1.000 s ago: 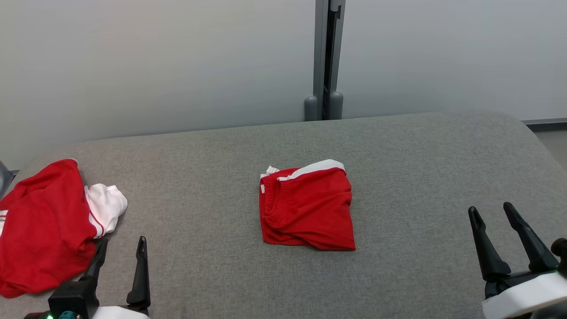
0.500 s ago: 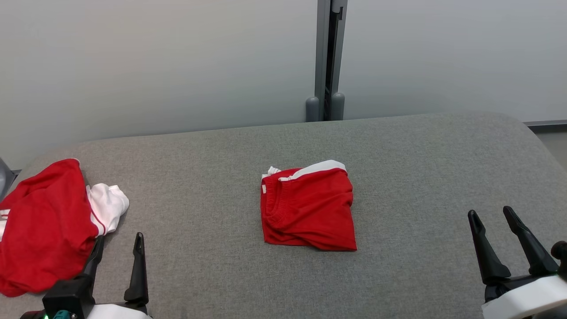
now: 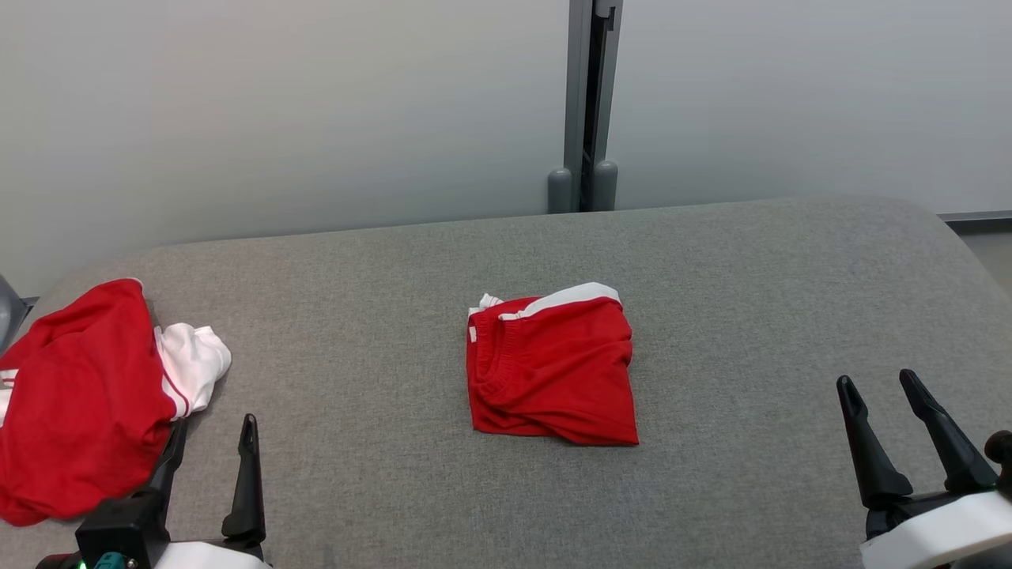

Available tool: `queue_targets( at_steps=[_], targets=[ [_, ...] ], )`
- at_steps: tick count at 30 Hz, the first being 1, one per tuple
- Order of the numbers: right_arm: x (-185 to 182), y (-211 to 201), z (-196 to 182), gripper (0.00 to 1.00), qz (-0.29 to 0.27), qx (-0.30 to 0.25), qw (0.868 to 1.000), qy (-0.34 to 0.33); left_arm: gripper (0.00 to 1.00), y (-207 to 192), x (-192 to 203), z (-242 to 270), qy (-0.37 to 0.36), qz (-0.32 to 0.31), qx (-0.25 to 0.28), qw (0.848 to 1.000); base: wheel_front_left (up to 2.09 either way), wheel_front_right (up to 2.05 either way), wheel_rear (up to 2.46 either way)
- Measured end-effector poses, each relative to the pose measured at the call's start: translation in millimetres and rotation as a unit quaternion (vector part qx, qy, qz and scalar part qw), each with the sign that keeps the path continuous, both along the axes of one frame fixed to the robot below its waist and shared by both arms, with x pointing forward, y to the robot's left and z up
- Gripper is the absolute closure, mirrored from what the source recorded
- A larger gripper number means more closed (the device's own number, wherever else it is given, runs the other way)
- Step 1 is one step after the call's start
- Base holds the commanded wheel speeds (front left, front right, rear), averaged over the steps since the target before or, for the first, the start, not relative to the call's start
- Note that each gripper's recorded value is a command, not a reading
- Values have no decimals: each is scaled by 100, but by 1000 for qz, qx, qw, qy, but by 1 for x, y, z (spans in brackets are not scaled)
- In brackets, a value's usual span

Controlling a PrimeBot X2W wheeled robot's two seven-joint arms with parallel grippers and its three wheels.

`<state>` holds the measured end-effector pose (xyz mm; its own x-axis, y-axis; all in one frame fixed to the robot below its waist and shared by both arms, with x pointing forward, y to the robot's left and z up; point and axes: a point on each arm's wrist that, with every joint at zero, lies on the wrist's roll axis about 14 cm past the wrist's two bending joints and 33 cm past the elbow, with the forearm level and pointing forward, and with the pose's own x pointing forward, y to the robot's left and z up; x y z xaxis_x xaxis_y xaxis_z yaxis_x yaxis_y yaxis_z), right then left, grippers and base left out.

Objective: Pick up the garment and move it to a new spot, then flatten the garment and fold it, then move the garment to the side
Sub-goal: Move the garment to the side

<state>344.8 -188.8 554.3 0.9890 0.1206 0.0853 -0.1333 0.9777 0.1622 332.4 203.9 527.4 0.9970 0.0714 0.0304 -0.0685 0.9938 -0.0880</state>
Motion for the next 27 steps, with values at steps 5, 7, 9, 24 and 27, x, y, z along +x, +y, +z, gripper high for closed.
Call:
queue_targets(
  at_steps=[5,7,9,24,27],
  targets=[
    [1,2,-1,0,2,1,1000,1,0,2,-1,1,-1,6,-2,1000,0,0,0],
    [2,3,-1,0,3,1,1000,2,0,3,-2,1,-1,7,-1,1000,0,0,0],
    [3,4,-2,0,5,1,1000,4,0,5,-2,1,-2,9,-1,1000,0,0,0],
    [59,44,-42,0,70,8,995,67,0,7,22,13,-26,16,-7,999,0,0,0],
    [77,58,-62,0,93,5,991,93,0,7,32,9,-26,17,-12,999,0,0,0]
  ],
)
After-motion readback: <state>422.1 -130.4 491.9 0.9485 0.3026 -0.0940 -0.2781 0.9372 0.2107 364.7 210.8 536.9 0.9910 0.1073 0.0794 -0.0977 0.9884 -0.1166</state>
